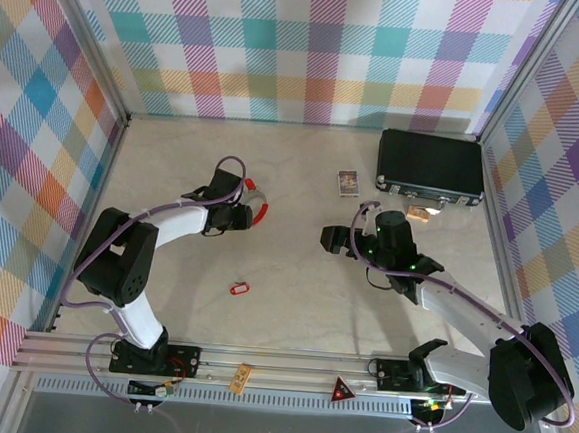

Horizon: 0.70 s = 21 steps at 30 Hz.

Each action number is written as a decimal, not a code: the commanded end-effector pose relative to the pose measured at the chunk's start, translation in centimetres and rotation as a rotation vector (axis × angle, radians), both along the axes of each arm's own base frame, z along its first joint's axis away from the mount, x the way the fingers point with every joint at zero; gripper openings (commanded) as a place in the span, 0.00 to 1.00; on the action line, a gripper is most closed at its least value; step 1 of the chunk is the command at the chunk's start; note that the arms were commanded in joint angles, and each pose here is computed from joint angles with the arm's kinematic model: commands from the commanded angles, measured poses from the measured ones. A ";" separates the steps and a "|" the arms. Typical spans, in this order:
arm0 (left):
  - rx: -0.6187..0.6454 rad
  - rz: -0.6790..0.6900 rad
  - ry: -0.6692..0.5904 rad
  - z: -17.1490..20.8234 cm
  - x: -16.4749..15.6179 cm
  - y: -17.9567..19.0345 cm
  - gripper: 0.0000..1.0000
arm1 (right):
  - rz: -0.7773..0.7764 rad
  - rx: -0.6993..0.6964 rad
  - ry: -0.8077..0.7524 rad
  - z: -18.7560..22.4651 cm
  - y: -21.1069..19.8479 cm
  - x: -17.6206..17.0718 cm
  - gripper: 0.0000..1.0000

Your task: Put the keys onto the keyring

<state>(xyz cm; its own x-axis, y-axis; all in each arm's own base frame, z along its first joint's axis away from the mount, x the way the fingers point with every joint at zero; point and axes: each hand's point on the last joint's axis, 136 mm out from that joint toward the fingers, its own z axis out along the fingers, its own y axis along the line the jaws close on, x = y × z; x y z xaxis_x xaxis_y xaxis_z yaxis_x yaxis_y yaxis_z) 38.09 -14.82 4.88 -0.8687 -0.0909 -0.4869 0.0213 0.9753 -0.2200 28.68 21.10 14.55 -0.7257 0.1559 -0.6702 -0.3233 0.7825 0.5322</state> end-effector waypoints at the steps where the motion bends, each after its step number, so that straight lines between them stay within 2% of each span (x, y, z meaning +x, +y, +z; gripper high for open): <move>1: -0.023 -0.040 -0.039 1.0 1.1 -1.2 0.44 | 0.013 0.007 -0.043 1.4 0.7 0.6 0.99; 10: 0.070 -0.030 -0.029 -0.1 1.5 0.1 0.44 | 0.021 0.002 -0.039 1.2 0.9 0.6 0.99; 21: 0.049 -0.042 0.003 -1.1 -0.4 0.2 0.44 | 0.020 0.000 -0.042 1.2 0.9 0.6 0.99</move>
<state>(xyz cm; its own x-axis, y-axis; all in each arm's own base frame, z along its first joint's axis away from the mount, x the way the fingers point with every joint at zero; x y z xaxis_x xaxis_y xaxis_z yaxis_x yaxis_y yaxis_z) 38.40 -14.48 3.42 -0.8736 -0.0467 -0.4844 0.0421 0.9844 -0.1707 28.48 21.43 14.15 -0.7342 0.1438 -0.6635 -0.3262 0.7824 0.5305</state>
